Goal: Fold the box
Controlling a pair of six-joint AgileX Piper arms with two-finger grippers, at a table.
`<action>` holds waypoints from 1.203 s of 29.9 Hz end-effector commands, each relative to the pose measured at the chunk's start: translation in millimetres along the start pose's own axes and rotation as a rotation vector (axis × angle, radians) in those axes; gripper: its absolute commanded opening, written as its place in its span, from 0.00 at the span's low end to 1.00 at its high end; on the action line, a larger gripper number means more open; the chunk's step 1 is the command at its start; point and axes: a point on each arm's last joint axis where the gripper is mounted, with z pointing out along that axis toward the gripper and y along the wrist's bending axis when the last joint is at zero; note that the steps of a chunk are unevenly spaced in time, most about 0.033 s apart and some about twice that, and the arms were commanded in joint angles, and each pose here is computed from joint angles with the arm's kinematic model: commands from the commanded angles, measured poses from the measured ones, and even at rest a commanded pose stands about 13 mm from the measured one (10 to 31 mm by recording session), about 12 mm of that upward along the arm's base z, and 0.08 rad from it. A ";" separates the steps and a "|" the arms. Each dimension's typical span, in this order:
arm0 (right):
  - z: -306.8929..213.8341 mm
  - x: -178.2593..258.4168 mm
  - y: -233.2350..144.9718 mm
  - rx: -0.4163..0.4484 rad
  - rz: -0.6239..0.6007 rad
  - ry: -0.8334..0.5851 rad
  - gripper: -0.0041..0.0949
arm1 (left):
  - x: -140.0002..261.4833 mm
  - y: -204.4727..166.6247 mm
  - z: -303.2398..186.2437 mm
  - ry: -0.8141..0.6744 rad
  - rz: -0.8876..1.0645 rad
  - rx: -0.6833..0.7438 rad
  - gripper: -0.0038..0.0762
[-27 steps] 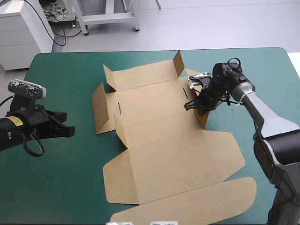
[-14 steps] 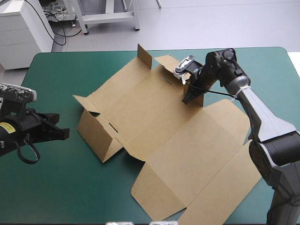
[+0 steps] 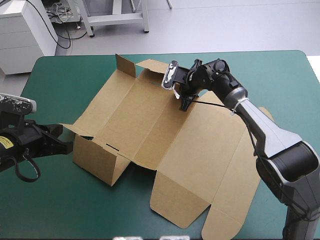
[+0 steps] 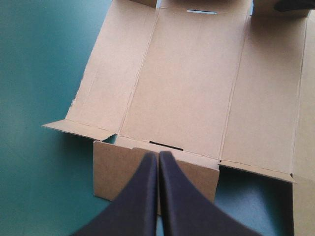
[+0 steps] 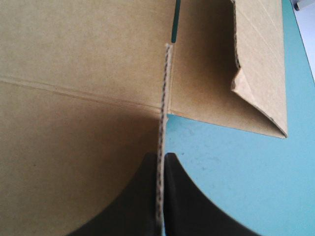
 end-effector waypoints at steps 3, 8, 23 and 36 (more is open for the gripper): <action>-10.5 -25.6 2.1 0.059 -0.140 -0.102 0.02 | -9.4 -3.4 -8.7 -0.086 -0.009 0.014 0.04; -3.7 -41.8 17.0 0.049 -0.281 -0.134 0.02 | -9.3 -3.4 -8.7 -0.085 -0.021 0.015 0.04; -2.9 -53.3 35.6 -0.078 -0.510 -0.280 0.02 | -9.7 -3.3 -8.7 -0.089 -0.021 0.015 0.04; 8.2 -52.6 38.4 -0.107 -0.458 -0.287 0.05 | -11.2 -5.7 -8.9 -0.105 -0.034 0.042 0.04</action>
